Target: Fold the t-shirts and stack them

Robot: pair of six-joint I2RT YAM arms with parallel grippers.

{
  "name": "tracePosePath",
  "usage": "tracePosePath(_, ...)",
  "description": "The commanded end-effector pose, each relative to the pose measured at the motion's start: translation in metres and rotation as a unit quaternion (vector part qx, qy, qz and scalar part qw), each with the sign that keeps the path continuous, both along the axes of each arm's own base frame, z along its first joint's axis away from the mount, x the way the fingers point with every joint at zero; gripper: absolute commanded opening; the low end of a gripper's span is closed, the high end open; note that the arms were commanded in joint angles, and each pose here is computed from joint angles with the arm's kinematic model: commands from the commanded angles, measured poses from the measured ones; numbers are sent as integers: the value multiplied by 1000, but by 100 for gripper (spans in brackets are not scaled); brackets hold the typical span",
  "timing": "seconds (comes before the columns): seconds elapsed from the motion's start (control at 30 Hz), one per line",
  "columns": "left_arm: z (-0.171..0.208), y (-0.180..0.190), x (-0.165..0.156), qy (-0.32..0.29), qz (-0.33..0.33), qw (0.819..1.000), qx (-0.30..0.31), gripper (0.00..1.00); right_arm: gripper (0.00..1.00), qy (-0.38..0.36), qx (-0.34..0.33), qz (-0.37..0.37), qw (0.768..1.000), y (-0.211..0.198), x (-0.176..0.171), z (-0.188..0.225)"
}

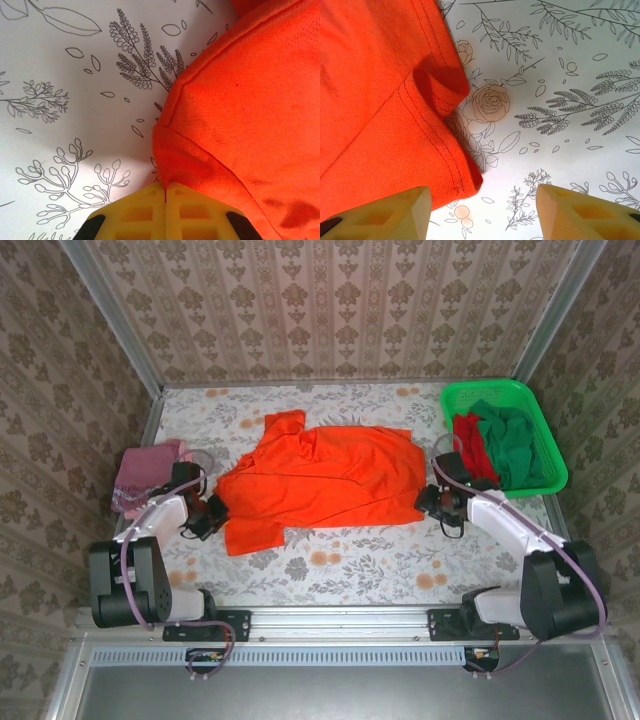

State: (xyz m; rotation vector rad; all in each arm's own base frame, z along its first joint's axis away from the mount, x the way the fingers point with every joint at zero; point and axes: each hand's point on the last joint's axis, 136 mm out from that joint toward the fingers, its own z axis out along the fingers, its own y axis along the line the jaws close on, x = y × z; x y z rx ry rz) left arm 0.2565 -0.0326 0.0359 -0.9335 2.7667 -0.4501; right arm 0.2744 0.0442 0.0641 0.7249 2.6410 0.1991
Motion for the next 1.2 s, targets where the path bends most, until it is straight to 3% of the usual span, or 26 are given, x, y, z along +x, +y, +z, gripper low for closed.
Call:
tracePosePath(0.0, 0, -2, -9, 9, -14, 1000, -5, 0, 57, -4, 59, -37, 998, 10, -5, -6)
tracePosePath(0.17, -1, -2, -7, 8, -13, 1000, -7, 0, 49, 9, 94, -30, 995, 25, 4, -15)
tracePosePath(0.73, -6, -2, -9, 4, -4, 1000, -6, 0, 41, 58, 111, -38, 991, 35, 14, -46)
tracePosePath(0.8, -5, -2, -9, 3, -3, 1000, -7, 0, 32, 63, 109, -43, 991, 34, 13, -50)
tracePosePath(0.93, -2, -2, -8, -4, 0, 1000, -9, 0, 0, 51, 105, -46, 992, 31, 15, -46)
tracePosePath(1.17, 38, 0, 8, -93, 7, 996, -6, 0, 0, -56, 98, -9, 994, 29, 31, 16)
